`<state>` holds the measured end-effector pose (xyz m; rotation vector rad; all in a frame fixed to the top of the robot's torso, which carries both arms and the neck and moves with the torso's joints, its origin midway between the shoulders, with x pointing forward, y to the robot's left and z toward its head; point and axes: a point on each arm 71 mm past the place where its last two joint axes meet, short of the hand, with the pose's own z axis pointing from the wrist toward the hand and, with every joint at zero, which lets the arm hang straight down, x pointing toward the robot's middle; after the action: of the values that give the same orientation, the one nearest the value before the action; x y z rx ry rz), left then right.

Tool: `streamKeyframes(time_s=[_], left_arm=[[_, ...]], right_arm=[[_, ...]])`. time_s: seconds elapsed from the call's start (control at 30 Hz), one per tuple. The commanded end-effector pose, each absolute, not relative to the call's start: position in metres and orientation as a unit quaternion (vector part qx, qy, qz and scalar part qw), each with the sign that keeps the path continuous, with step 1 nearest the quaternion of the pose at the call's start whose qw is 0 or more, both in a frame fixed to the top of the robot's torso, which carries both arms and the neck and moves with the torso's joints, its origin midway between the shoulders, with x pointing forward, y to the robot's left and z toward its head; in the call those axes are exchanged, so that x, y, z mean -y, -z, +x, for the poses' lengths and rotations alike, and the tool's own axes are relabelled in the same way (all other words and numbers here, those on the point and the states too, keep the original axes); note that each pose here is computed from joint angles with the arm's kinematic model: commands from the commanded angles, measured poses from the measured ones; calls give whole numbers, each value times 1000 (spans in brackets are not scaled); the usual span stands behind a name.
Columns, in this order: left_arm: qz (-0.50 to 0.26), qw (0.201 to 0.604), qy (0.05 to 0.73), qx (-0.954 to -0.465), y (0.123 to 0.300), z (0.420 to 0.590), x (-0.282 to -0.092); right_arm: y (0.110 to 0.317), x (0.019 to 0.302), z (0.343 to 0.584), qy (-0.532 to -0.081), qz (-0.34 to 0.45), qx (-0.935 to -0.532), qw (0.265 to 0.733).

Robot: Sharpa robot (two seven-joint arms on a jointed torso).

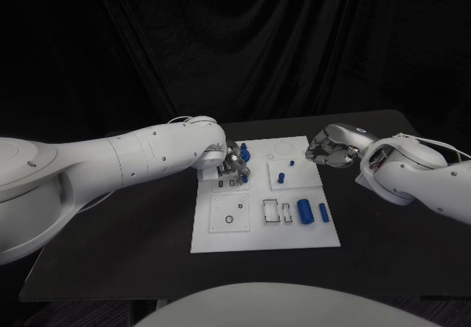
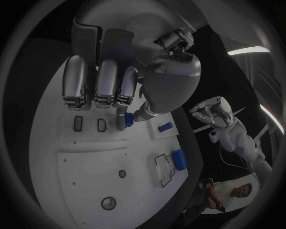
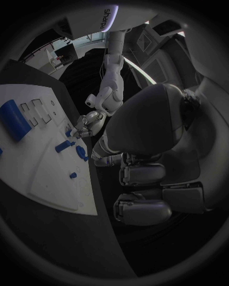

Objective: Assemble the parts on the task board

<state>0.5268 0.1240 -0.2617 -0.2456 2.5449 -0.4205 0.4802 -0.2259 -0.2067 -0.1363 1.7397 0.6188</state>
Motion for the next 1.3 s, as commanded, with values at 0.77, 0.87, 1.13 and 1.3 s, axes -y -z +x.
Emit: streamKeyframes(time_s=[0.77,0.87,1.13,1.3], left_arm=[[-112,282,148,-941,264,520,-144],[-118,285,145,-940,264,518,-150],[-127,287,139,-939,264,516,-159],[-128,285,135,-940,264,514,-163]], right_arm=[[210,232,480,-250,-50,-763,593],[210,233,479,-249,-50,-764,593],[211,234,479,-247,-50,-767,590],[211,235,479,-246,-50,-768,589]])
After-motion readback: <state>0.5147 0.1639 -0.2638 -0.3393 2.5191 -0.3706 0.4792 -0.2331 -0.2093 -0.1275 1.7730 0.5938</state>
